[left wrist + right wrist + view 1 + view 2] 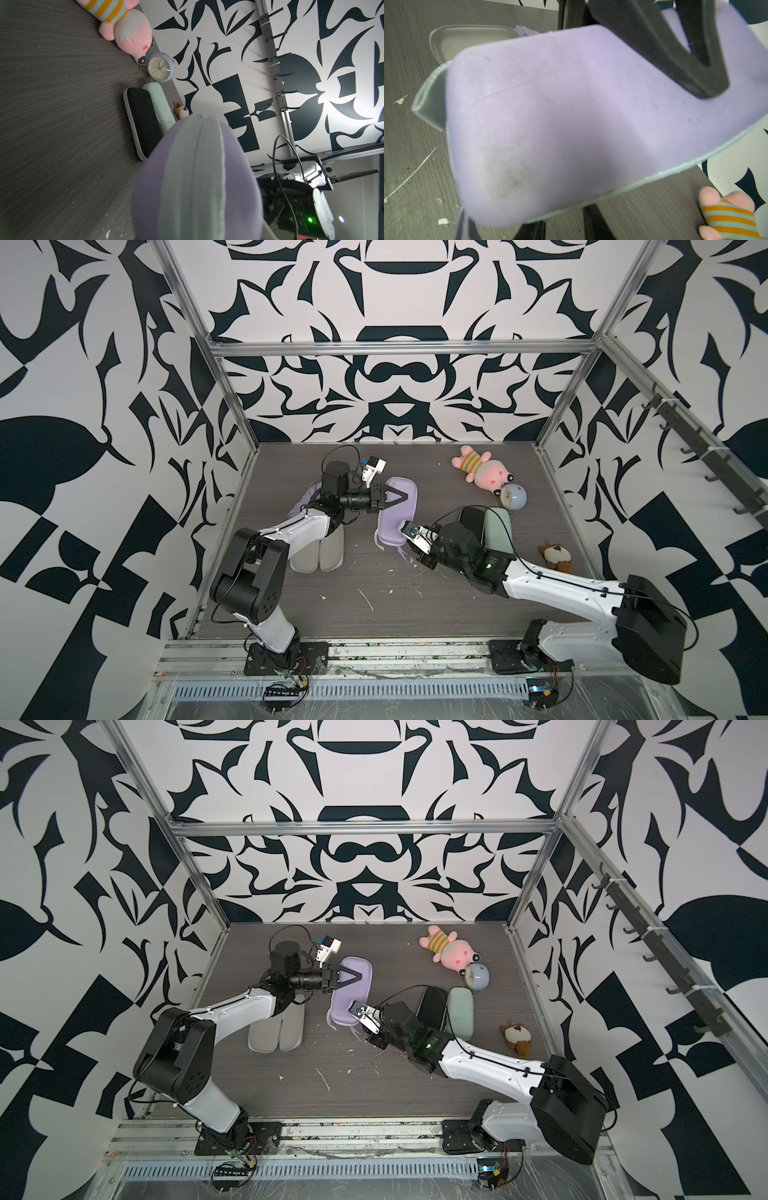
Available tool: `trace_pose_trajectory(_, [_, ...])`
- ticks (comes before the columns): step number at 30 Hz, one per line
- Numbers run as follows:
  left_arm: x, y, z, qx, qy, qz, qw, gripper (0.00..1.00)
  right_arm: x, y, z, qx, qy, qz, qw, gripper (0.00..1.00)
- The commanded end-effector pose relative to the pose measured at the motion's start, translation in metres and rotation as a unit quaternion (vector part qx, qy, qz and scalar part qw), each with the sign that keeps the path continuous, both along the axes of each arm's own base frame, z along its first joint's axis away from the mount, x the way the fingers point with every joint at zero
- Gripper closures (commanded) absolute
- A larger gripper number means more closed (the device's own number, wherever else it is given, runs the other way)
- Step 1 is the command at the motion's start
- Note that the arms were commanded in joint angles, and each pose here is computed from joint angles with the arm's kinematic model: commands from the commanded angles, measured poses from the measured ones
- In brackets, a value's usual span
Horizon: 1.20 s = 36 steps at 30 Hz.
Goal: Put umbrellas into zippered umbrella sleeves
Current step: Zip the zipper on the umbrella sleeve.
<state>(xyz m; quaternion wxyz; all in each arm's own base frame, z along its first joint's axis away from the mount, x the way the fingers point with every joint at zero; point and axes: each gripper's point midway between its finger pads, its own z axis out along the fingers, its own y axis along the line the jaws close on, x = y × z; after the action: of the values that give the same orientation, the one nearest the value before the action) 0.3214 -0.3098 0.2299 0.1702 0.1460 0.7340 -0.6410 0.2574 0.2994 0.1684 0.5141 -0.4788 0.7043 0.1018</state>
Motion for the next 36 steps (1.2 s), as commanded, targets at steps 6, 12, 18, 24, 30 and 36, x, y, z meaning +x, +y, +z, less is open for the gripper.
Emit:
trace_pose_trajectory(6, [-0.007,-0.016,-0.005,0.03,-0.023,-0.018,0.999,0.95,0.017,0.017,0.084,0.075,-0.088,-0.022,0.993,0.69])
trace_pose_trajectory(12, [-0.013,-0.02,-0.009,0.044,-0.025,-0.029,0.998,0.95,0.017,0.025,0.081,0.07,-0.086,-0.007,0.994,0.75])
trace_pose_trajectory(18, [-0.012,-0.022,-0.006,0.042,-0.022,-0.031,0.998,0.95,0.017,0.025,0.077,0.071,-0.087,-0.008,0.994,0.87])
trace_pose_trajectory(24, [-0.001,-0.013,-0.009,0.06,-0.013,-0.009,0.998,0.95,-0.004,0.026,0.056,0.017,-0.083,0.037,0.996,1.0])
trace_pose_trajectory(30, [0.041,0.014,0.012,0.038,-0.023,0.085,0.995,1.0,-0.058,0.041,0.01,-0.065,-0.048,0.144,0.986,1.0])
trace_pose_trajectory(36, [0.071,0.03,0.025,0.015,-0.04,0.17,0.984,1.0,-0.099,0.076,0.0,-0.03,0.007,0.206,0.978,1.0])
